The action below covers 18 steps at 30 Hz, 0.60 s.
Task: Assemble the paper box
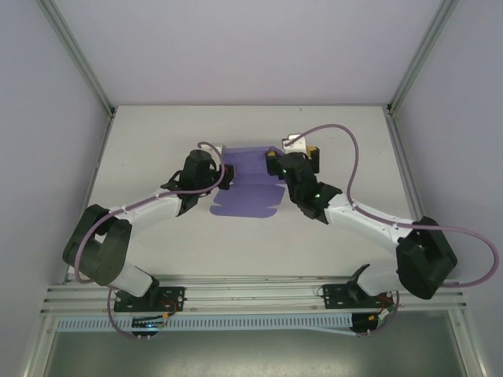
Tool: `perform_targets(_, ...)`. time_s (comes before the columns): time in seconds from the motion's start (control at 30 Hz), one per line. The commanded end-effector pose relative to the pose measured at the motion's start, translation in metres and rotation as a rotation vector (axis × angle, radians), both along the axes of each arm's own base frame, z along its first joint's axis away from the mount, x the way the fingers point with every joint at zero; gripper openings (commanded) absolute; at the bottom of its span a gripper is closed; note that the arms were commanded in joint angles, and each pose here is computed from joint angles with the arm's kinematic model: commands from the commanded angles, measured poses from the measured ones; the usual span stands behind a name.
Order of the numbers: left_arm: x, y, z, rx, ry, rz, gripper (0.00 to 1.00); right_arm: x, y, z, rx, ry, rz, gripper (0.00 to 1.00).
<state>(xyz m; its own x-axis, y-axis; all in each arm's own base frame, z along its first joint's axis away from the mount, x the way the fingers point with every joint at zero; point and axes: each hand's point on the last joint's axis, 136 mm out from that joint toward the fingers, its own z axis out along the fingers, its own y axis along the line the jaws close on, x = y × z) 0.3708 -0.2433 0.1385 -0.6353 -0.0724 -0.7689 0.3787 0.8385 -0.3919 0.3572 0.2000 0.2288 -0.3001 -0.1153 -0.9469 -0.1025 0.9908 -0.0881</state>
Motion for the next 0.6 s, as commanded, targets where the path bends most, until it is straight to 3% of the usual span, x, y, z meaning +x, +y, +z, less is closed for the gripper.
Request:
perform_targets(0.0, 0.002, -0.001, 0.02, -0.033, -0.027, 0.028, 0.0, -0.023, -0.037, 0.009, -0.023, -0.001, -0.067, 0.99)
perform_targets(0.17, -0.001, -0.001, 0.025, -0.03, -0.048, 0.009, 0.0, -0.064, -0.062, -0.015, -0.058, 0.103, 0.071, 0.99)
perform_targets(0.3, -0.003, 0.0, 0.03, -0.027, -0.059, 0.004, 0.0, -0.083, -0.08, -0.041, 0.038, 0.211, 0.12, 0.99)
perform_targets(0.57, -0.007, -0.003, 0.035, -0.037, -0.069, -0.026, 0.0, -0.077, -0.049, -0.048, 0.104, 0.226, 0.264, 0.99)
